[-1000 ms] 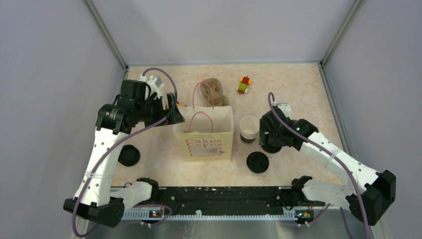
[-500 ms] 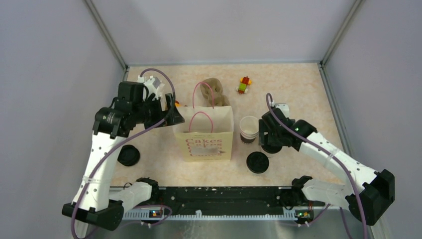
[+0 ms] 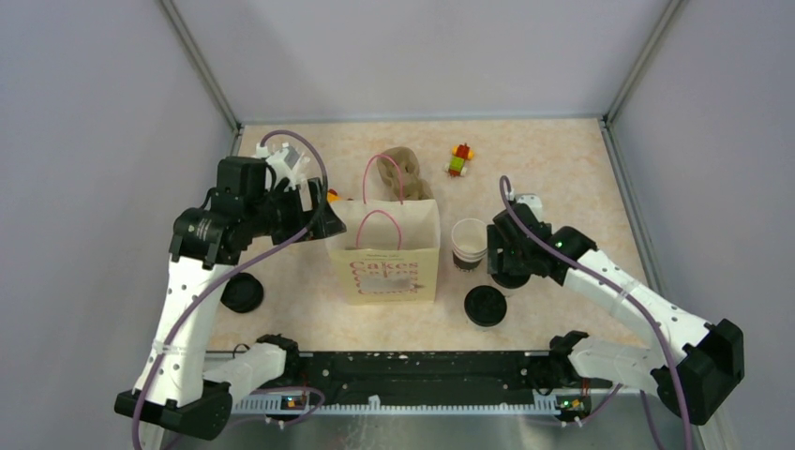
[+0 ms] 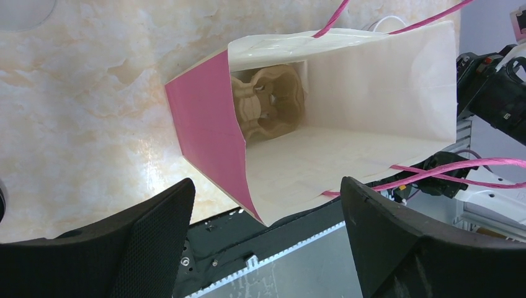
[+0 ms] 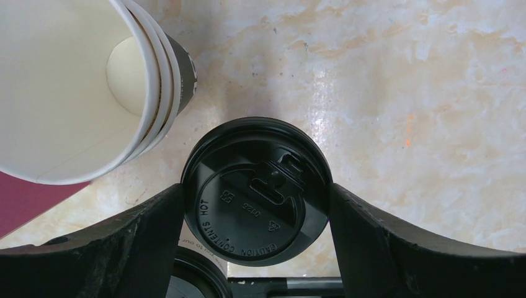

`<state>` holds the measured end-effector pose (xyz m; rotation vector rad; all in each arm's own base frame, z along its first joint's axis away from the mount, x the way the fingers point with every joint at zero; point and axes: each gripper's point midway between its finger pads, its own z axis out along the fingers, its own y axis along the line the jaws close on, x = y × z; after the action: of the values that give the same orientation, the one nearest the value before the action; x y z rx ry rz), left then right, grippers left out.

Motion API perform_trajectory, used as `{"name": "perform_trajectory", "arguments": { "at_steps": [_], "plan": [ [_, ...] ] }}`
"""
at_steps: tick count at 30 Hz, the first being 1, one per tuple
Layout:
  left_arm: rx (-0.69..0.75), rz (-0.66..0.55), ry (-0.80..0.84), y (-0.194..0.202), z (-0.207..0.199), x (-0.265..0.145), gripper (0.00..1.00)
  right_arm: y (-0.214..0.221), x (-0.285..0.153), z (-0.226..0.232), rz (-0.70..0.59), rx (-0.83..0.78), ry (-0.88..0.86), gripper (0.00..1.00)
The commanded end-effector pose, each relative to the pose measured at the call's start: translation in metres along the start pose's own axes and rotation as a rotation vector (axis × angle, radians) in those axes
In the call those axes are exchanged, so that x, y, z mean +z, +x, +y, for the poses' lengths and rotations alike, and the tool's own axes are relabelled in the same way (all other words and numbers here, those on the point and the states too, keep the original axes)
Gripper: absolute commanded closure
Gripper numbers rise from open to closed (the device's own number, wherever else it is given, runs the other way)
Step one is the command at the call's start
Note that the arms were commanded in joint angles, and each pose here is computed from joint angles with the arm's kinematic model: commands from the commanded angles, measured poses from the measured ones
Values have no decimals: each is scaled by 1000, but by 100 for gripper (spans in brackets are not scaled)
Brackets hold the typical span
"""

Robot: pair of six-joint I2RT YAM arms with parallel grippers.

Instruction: Pack the takeout coffee

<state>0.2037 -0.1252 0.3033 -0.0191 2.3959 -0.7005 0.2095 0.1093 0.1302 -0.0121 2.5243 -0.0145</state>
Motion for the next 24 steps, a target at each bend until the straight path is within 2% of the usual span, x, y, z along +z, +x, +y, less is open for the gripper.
{"name": "perform_trajectory", "arguments": {
  "at_steps": [1, 14, 24],
  "plan": [
    [-3, -35, 29, -4, -6, -6, 9, 6, 3, -1, 20, 0, -7, 20],
    [-3, -47, 34, -4, -7, -7, 10, 14, 1, -7, 41, 12, 13, 16],
    [5, -44, 44, -4, -9, -7, 11, -5, -15, -12, -18, 14, 23, 27]
  ]
}}
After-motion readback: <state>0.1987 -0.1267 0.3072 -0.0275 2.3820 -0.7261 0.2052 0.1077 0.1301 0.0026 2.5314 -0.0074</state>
